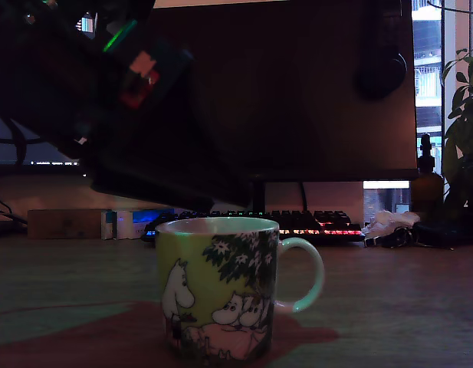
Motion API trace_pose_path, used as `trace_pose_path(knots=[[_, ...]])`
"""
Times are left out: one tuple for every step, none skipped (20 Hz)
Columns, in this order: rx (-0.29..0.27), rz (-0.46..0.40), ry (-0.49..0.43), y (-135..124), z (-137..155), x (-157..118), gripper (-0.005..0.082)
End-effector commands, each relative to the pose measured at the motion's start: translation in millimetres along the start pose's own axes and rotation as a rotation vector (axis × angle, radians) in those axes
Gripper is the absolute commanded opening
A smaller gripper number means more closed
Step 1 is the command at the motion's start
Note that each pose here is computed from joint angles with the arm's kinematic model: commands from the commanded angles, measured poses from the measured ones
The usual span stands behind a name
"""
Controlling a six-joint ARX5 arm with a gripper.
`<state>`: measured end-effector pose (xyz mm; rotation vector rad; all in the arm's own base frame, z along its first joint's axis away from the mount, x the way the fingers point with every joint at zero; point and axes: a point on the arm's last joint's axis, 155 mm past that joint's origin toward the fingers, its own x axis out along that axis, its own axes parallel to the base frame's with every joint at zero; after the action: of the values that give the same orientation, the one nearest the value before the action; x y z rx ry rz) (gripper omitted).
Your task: Pick up the coffee capsules on the table and drop them inside the coffee cup
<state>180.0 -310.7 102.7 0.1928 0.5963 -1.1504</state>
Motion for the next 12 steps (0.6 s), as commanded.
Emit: trace_pose_path(knots=[[0.005,-0.032,-0.020,-6.9,5.5,-2.3,0.0604],[0.008,-0.032,-0.029,-7.5,8.1,-4.0,0.0604],[0.005,-0.027,-0.038,-6.9,10.7,-6.2,0.0604],[-0.009,-0.023,-0.050,-6.2,14.2,-9.0,0.0603],[-0.008,-0.021,-0.069,-6.1,19.3,-12.7,0.0599],[-0.022,-0.018,-0.092,-6.2,25.6,-17.7,0.0567],[-0.023,0.005,-0.122,-2.8,33.7,-23.8,0.0516],[-0.021,0.030,-0.151,1.2,41.0,-30.1,0.0468],[-0.017,0.048,-0.182,4.1,48.8,-37.7,0.0410],[-0.018,0.086,-0.207,11.2,54.8,-44.2,0.0342],[-0.015,0.113,-0.235,16.5,61.1,-51.3,0.0260],[-0.017,0.145,-0.256,23.5,65.8,-57.7,0.0185]])
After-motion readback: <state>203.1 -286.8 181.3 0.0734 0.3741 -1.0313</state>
